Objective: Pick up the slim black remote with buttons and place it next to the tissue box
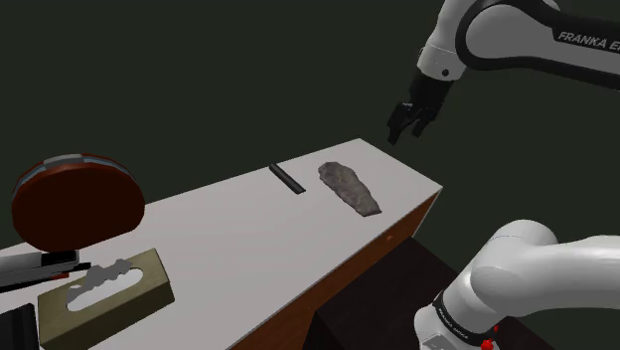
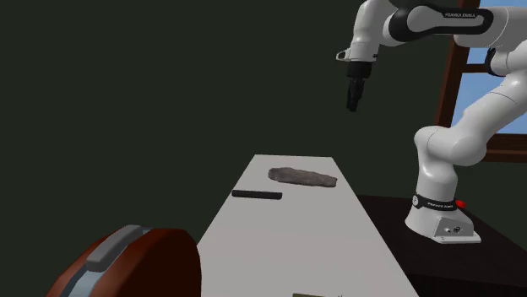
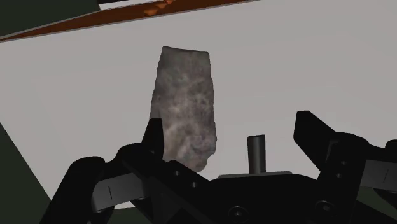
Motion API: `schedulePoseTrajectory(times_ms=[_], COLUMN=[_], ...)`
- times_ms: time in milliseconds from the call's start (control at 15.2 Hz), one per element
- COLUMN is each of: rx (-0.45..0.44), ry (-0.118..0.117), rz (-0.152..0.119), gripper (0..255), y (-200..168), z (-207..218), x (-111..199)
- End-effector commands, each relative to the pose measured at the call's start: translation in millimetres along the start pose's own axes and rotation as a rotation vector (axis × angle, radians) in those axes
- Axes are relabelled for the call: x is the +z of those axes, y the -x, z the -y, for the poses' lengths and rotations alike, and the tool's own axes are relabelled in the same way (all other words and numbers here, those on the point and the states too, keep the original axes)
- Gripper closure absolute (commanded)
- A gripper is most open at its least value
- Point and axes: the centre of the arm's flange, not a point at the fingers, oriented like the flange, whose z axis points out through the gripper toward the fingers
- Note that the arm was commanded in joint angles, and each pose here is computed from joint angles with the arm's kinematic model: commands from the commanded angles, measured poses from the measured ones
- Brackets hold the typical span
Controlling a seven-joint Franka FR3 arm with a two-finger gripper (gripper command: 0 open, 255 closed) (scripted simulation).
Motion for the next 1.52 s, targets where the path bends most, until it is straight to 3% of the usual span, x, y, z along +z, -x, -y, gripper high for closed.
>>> schedulePoseTrajectory(times_ms=[0,1452], rx=[0.000,-0.027], ry=[0.000,-0.096], rz=[0.000,0.077], gripper=[0,0], y=[0,-204], z=[0,66], x=[0,203])
